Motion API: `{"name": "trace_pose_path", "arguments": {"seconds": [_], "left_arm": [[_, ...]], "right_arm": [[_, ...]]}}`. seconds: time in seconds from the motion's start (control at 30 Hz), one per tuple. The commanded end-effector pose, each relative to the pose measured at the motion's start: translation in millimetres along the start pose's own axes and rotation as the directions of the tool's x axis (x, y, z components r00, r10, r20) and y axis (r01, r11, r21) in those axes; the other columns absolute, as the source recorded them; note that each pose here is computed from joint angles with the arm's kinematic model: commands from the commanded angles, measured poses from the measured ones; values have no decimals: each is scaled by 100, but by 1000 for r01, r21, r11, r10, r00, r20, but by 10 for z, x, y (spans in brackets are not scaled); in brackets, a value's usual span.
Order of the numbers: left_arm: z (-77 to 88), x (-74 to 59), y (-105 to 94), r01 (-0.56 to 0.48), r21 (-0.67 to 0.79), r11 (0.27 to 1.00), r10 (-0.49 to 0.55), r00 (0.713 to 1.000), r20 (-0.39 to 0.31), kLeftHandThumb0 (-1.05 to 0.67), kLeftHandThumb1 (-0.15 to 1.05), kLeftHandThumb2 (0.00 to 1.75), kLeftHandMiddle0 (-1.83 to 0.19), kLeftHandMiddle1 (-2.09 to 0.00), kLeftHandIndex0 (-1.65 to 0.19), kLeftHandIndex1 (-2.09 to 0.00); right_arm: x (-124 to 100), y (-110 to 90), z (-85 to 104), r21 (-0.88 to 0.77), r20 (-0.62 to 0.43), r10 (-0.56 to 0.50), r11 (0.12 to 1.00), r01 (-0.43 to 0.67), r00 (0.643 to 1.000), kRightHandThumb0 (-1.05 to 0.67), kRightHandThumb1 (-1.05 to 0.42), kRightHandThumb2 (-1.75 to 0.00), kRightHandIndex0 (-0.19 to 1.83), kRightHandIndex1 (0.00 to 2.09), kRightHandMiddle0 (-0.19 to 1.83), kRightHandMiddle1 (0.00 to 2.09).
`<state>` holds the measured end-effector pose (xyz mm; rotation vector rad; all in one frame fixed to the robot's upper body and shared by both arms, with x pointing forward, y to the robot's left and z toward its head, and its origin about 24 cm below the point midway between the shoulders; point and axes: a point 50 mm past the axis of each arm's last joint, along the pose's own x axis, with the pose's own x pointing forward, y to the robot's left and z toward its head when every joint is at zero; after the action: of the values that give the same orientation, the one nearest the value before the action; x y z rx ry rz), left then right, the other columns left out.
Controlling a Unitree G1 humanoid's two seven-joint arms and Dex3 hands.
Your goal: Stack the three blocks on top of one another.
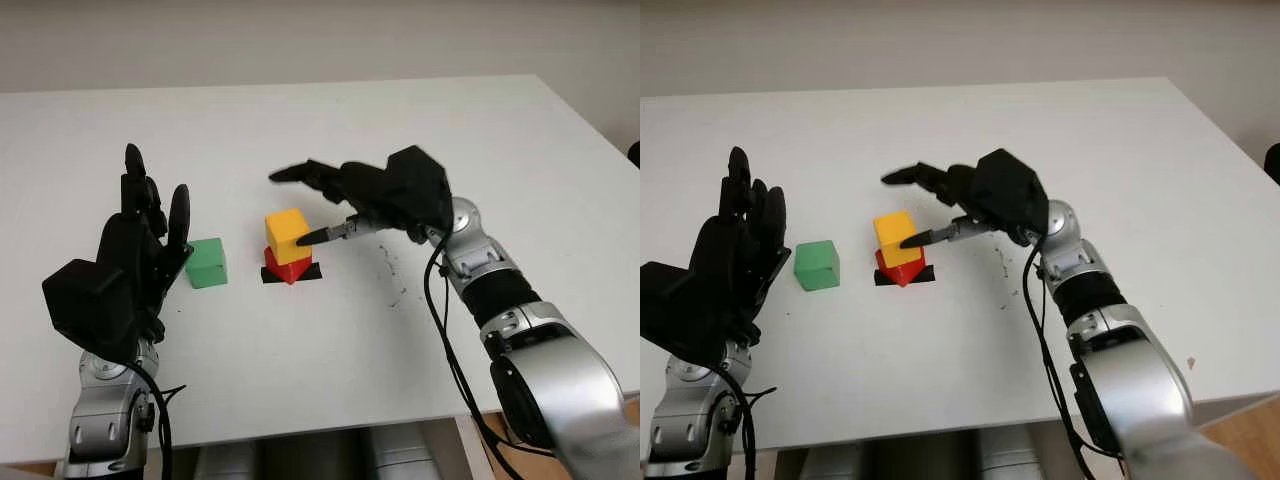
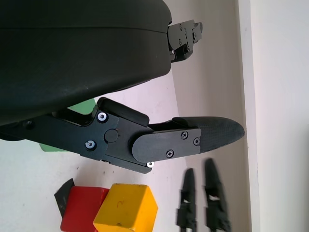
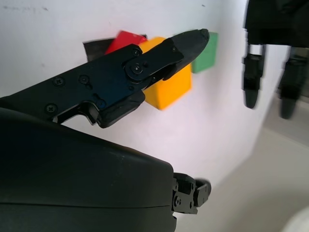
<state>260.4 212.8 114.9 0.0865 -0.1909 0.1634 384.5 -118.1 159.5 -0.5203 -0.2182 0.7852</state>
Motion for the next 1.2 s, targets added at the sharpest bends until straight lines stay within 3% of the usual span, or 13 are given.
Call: {"name": "trace_pose_path", "arguments": {"seconds": [0.0,0.17,0.3,0.4,0.53,0.7,0.8,0.93,1.17], "left_arm": [[34,16,13,2,-1,1000,-2,1000,17,-74,105,52,19,0,19,0],[35,18,29,6,6,1000,-6,1000,20,-75,105,51,19,0,19,0],[43,4,72,16,62,998,-18,999,28,-75,105,49,19,0,19,0],[61,-16,132,11,167,986,-17,999,34,-76,105,44,19,0,19,-1],[91,-24,241,10,280,960,-24,999,46,-75,105,31,17,-3,16,-4],[157,26,373,50,412,910,-66,997,25,-77,105,10,-12,-9,6,-7],[225,95,452,119,565,816,-126,992,-27,-81,104,7,-12,-7,4,-7],[410,224,577,249,724,643,-213,967,-143,-88,100,5,4,-2,-2,-8],[624,437,576,255,875,412,-214,960,-179,-87,90,3,8,-4,-16,-10]], "right_arm": [[-101,-82,14,5,13,-42,999,42,999,-88,-93,-7,-19,0,-19,0],[-317,-202,56,-16,52,-157,987,158,986,-97,-103,-12,-19,0,-19,0],[-522,-199,47,15,76,-306,952,305,949,-89,-105,-51,-19,0,-19,0],[-687,-138,-38,118,41,-390,916,383,920,-83,-105,-62,-19,0,-19,0],[-896,-6,-156,247,-27,-449,863,441,893,-81,-105,-63,-19,0,-19,0],[-1126,187,-299,349,-74,-492,802,485,867,-73,-105,-73,-19,0,-19,0],[-1186,303,-353,390,-112,-525,758,523,844,-71,-105,-69,-18,2,-19,2],[-1202,347,-393,455,-140,-520,722,521,843,-71,-105,-67,-19,0,-19,0],[-1166,348,-429,504,-170,-512,689,521,842,-73,-105,-67,-19,0,-19,1]]}}
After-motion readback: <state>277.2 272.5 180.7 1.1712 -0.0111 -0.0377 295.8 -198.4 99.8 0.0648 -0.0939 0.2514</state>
